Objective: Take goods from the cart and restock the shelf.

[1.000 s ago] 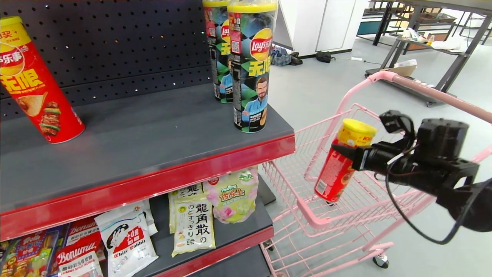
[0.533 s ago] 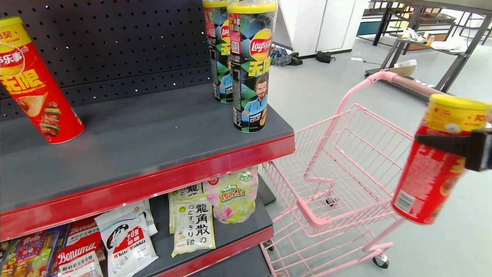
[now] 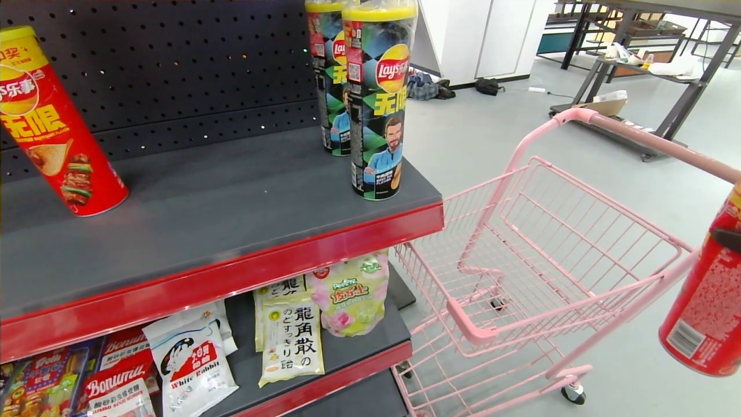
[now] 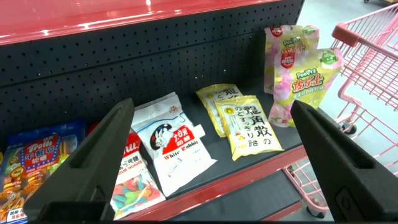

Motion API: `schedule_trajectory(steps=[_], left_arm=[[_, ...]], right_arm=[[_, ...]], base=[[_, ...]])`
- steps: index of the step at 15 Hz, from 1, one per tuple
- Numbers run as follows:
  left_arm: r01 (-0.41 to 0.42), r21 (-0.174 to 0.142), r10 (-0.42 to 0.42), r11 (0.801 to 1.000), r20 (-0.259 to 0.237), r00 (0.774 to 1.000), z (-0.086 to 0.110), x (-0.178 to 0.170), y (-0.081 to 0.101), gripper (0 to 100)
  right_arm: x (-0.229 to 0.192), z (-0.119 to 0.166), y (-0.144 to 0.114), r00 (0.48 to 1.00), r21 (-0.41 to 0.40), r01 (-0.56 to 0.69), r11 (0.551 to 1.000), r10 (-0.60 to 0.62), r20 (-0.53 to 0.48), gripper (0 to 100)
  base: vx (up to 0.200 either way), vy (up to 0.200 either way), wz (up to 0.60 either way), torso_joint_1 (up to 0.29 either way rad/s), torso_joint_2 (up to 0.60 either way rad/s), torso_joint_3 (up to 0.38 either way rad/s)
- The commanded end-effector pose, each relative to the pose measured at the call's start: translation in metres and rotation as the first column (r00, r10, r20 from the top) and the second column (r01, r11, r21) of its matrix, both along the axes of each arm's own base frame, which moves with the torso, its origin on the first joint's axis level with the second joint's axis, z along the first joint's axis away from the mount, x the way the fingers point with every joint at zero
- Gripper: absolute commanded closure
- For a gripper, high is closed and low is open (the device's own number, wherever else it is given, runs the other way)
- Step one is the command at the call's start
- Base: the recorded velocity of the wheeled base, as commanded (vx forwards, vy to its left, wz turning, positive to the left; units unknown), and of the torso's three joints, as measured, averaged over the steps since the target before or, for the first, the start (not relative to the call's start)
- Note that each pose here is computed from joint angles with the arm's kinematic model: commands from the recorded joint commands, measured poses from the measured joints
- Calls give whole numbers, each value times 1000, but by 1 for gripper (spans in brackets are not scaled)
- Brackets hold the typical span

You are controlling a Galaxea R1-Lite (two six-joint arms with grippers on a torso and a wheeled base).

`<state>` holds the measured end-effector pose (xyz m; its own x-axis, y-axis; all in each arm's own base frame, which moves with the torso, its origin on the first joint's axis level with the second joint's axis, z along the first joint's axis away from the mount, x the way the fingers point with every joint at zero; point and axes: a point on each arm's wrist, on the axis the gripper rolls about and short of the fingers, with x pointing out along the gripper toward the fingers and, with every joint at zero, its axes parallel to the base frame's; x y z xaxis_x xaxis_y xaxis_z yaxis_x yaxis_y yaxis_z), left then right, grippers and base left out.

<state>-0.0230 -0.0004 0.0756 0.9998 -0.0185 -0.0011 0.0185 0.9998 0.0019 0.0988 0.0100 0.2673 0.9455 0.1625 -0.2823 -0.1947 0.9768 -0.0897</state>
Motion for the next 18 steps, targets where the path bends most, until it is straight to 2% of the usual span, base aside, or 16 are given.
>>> schedule_trajectory(steps=[1,5,13,18], left_arm=[[0,0,0,1000,0,1000,0,0,0,0],[0,0,0,1000,0,1000,0,0,0,0],[0,0,0,1000,0,1000,0,0,0,0],[0,0,0,1000,0,1000,0,0,0,0]], right_arm=[[-9,-5,-1,1000,1,3,1000,-3,5,100],[-7,-3,0,1000,0,-2,1000,2,7,100],[-6,1,0,1000,-23,-14,1000,14,24,100],[-7,2,0,999,-39,-21,999,22,32,100]], base=[[0,0,0,0,0,0],[0,0,0,63,-201,-140],[0,0,0,197,-560,-365],[0,0,0,176,-434,-275]])
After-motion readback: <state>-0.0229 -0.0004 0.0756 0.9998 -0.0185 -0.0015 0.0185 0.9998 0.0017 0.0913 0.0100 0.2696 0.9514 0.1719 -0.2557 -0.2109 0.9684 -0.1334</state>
